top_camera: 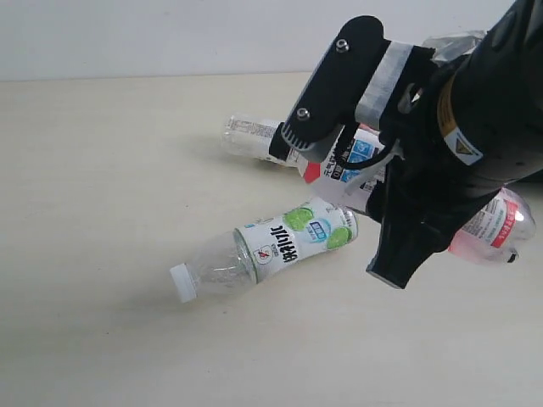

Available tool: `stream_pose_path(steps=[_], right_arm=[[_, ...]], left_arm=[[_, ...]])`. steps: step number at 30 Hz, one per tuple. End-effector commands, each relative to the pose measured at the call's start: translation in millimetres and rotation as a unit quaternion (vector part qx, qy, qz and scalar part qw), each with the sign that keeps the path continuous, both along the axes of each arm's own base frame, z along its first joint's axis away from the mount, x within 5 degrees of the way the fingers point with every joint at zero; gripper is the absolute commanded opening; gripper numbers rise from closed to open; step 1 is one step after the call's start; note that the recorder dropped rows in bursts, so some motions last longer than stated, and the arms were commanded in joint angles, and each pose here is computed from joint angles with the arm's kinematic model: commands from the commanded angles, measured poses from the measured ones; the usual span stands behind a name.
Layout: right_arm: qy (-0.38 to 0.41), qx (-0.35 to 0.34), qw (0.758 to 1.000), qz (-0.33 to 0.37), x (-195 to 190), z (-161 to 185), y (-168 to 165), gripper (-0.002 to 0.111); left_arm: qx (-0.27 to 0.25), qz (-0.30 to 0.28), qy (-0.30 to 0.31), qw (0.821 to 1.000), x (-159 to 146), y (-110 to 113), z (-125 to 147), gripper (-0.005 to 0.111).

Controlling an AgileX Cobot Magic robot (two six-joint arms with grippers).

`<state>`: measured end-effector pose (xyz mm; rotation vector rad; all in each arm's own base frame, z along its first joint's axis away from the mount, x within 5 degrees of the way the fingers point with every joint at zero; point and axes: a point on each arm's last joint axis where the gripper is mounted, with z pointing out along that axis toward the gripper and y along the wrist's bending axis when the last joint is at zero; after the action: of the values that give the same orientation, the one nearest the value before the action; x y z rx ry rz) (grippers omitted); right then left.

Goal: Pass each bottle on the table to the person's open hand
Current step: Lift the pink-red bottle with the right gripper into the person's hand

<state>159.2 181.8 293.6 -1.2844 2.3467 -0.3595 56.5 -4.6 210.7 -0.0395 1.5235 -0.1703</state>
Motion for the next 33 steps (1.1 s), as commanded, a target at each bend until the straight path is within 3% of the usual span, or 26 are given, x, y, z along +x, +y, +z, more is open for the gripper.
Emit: stream_pose_path(steps=[1, 9, 17, 26, 33], right_arm=[[-0.022, 0.016, 0.999, -0.03, 3, 6, -4, 0.0], [-0.043, 0.061, 0.983, -0.169, 44, 8, -41, 0.0], [-0.048, 0.108, 0.962, -0.247, 90, 3, -75, 0.0], [0.023, 0.11, 0.946, -0.305, 184, -29, -72, 0.0], [0.058, 0.074, 0.941, -0.326, 219, -68, -70, 0.0]], left_arm=[[-0.003, 0.001, -0.002, 1.0, 0, 0, -1, 0.0], [-0.003, 0.001, -0.002, 1.0, 0, 0, -1, 0.0], [-0.003, 0.001, -0.002, 1.0, 0, 0, -1, 0.0], [-0.003, 0.001, -0.002, 1.0, 0, 0, -1, 0.0], [-0.003, 0.001, -0.002, 1.0, 0, 0, -1, 0.0]])
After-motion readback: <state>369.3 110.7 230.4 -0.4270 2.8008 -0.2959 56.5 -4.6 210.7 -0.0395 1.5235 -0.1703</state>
